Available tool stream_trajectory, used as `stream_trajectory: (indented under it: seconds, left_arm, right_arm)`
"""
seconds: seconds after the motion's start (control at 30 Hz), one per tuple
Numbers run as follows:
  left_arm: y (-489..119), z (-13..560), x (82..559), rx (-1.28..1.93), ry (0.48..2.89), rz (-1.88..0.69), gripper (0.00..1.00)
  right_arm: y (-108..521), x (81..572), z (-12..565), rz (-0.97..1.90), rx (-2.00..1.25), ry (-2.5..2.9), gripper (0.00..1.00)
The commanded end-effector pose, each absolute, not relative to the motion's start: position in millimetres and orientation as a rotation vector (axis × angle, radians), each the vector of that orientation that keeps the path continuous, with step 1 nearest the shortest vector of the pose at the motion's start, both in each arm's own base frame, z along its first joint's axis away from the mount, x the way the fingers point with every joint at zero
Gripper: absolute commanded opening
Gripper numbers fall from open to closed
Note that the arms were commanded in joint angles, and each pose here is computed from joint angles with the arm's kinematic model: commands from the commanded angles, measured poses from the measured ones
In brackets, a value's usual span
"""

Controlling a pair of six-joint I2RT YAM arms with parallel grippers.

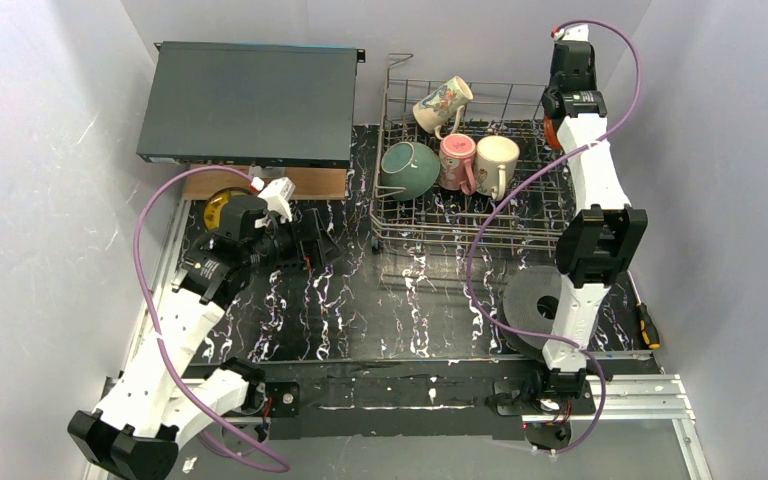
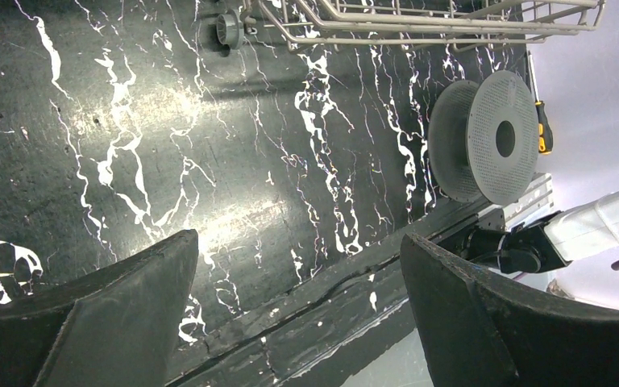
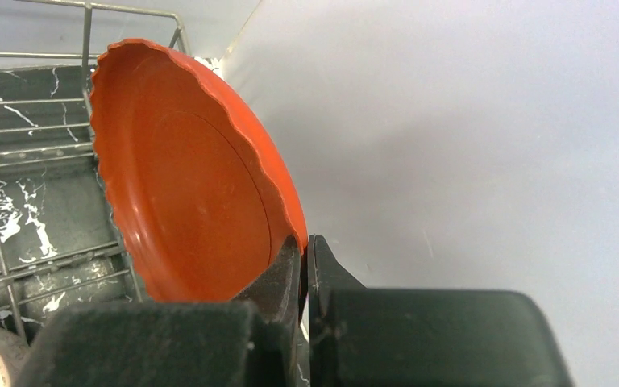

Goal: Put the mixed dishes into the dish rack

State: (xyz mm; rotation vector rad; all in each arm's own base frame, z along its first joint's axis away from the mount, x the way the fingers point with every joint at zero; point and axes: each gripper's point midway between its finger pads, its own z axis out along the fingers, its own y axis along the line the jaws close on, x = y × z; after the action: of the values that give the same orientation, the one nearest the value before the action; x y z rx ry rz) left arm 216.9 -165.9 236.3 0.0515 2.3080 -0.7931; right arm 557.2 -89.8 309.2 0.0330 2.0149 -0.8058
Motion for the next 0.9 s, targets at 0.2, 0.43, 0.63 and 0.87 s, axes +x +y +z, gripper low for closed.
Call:
stream_trajectory:
  seconds: [0.2, 0.43, 0.63, 0.87]
  left_arm:
    - [-166, 230, 214, 0.098, 2.322, -0.785, 0.96]
    - [-166, 230, 216, 0.110, 2.327, -0.779, 0.96]
    - [-166, 230, 216, 0.113, 2.325, -0.777, 0.96]
    - [-165, 230, 215, 0.116, 2.324, -0.771, 0.96]
  right_arm:
    - [-92, 568, 336, -0.974, 0.030, 1.897, 0.01]
    - [-93, 575, 324, -1.028, 0.000, 1.899, 0.01]
    - [-89, 584, 308, -1.023, -0.026, 1.918, 0.01]
    - [-80, 595, 290, -1.042, -0.056, 1.934, 0.01]
